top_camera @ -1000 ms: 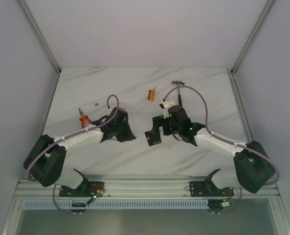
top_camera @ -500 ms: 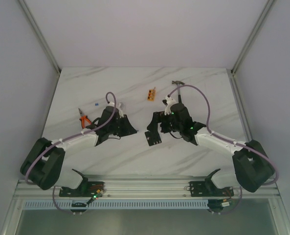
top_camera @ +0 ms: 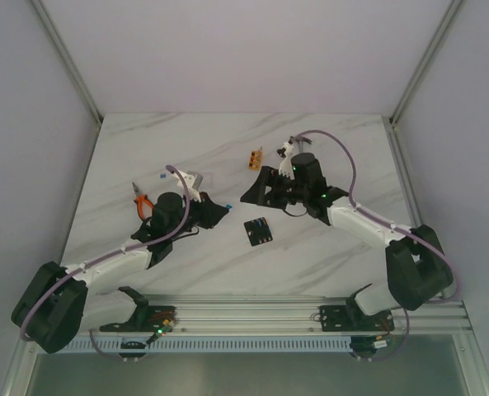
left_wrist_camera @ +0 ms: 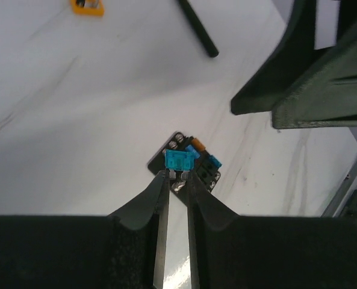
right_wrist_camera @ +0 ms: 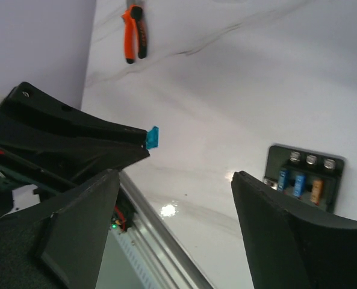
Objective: Snap on the fuse box
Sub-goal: Pick up the fuse from the center of the board.
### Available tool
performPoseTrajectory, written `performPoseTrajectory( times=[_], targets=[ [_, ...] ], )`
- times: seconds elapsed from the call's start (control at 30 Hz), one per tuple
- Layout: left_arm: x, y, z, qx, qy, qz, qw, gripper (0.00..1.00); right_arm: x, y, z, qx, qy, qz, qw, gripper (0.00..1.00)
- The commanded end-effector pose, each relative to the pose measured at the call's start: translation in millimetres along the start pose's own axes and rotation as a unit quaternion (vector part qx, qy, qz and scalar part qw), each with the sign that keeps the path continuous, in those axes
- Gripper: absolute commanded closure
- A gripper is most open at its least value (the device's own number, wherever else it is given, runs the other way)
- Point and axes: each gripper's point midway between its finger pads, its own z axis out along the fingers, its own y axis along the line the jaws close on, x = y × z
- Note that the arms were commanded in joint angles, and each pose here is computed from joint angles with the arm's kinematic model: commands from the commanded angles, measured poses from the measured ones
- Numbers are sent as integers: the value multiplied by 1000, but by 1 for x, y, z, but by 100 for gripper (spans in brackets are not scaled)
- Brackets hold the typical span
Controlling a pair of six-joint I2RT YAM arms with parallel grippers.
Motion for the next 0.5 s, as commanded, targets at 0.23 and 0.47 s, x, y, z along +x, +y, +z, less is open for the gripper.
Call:
performPoseTrajectory(
  times=[0.23, 0.47],
  targets=[
    [-36, -40, -4, 80, -80, 65, 991, 97, -5, 28, 16, -60, 68, 53, 994, 29],
    [-40, -54, -8, 101, -88, 71, 988, 97, -7, 37, 19, -87, 80, 61, 991, 41]
  ],
)
